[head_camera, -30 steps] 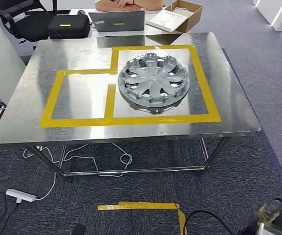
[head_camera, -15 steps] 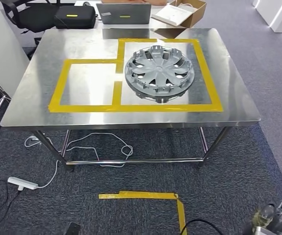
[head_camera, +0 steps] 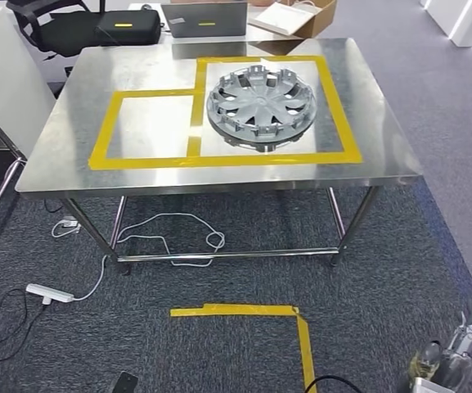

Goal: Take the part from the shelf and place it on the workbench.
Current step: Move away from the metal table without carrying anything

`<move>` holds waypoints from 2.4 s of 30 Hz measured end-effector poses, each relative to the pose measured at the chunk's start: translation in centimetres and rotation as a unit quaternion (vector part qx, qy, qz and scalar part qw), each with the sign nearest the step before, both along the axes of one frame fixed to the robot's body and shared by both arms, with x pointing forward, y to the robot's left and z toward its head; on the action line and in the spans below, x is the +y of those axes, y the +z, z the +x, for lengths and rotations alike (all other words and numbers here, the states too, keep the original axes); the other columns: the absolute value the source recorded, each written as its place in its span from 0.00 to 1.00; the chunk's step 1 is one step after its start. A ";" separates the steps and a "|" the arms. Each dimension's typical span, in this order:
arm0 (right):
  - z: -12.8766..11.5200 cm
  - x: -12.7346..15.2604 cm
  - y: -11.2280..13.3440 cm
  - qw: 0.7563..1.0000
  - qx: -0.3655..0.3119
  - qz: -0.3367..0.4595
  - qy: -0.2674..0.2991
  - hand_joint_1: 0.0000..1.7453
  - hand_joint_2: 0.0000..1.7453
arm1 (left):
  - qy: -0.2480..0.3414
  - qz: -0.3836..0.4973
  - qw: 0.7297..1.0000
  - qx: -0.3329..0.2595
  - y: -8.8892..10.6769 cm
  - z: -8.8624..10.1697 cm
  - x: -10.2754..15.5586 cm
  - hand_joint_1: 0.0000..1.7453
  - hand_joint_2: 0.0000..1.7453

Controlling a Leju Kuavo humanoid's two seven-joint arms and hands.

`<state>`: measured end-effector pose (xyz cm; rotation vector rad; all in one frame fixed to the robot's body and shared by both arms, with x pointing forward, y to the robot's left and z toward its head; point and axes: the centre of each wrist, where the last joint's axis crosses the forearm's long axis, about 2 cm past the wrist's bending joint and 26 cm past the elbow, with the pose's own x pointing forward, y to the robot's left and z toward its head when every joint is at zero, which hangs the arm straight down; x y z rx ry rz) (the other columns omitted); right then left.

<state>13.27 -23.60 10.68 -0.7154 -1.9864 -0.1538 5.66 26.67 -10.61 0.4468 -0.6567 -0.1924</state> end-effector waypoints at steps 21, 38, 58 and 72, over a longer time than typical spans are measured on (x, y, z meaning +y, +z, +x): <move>0.4 0.5 -0.8 1.000 0.028 -0.005 0.010 0.00 0.00 | 0.119 -0.004 0.992 -0.030 0.0 0.2 0.8 0.00 0.00; 0.5 0.3 -1.2 0.999 0.035 0.005 0.013 0.00 0.00 | 0.140 0.000 0.990 -0.020 0.0 -0.2 0.8 0.00 0.00; 0.1 -0.5 -2.4 0.998 0.066 0.008 0.006 0.00 0.00 | 0.138 -0.003 0.990 -0.022 0.0 -0.3 0.4 0.00 0.00; 0.0 -0.7 -2.7 0.997 0.071 0.008 0.004 0.00 0.00 | 0.140 -0.001 0.990 -0.021 -0.1 -0.4 0.6 0.00 0.00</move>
